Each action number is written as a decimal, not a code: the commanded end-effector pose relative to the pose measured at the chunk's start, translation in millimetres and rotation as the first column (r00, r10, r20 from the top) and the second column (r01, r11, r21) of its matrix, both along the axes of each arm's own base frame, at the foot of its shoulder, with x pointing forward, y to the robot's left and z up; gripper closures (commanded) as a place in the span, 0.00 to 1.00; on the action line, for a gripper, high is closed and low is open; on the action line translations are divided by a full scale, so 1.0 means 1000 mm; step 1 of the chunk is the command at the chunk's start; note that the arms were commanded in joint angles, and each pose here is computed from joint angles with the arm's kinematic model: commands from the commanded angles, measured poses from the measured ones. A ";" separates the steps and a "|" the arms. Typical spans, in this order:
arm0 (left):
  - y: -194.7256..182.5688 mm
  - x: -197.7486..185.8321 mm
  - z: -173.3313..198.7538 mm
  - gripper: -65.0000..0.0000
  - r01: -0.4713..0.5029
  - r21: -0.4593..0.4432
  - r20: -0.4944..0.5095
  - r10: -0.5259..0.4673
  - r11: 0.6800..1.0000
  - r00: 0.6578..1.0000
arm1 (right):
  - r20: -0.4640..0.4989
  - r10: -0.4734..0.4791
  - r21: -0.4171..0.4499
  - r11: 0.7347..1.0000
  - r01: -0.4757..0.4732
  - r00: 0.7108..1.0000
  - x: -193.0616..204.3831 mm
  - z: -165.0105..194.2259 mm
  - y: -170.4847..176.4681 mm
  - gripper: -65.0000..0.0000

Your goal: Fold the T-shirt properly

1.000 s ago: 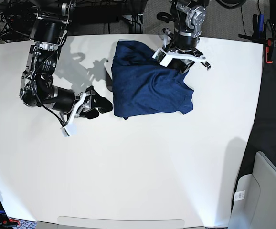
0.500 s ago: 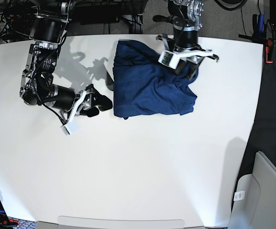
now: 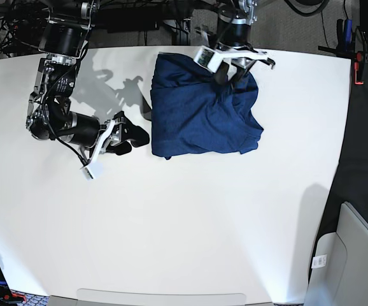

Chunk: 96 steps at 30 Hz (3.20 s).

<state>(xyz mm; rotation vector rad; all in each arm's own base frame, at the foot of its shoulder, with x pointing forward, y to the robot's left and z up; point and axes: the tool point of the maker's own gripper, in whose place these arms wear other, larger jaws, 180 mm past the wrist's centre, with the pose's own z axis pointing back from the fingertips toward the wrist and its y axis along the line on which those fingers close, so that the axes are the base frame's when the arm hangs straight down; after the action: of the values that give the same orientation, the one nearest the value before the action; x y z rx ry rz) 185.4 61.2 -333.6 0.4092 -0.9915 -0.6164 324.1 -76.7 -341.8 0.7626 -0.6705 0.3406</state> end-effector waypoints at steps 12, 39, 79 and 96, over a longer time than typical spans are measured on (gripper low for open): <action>-0.021 0.031 0.032 0.68 0.043 -0.099 0.147 -0.028 0.994 0.989 | 0.068 -0.003 0.021 1.000 0.002 0.998 0.013 0.020 0.001 0.37; -0.025 0.004 -0.014 0.68 0.003 -0.222 -0.046 -0.013 0.975 0.999 | 0.193 0.040 -0.053 0.998 -0.030 0.980 0.056 0.057 0.021 0.39; 0.053 0.096 -0.102 1.00 -0.093 0.050 -0.087 0.097 0.994 0.991 | 0.132 0.378 -0.761 0.631 -0.151 0.916 -0.013 -0.025 0.036 0.98; 0.105 0.119 -0.031 1.00 -0.165 0.064 0.119 0.157 0.984 0.980 | 0.334 0.070 -0.516 0.848 0.120 0.940 0.027 0.041 0.003 0.98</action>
<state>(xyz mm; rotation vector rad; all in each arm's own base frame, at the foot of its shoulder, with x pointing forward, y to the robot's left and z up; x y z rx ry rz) 297.9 164.3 -376.3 0.5661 -0.9937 -0.4887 343.7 -80.8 -317.0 0.1383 -0.7975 0.6050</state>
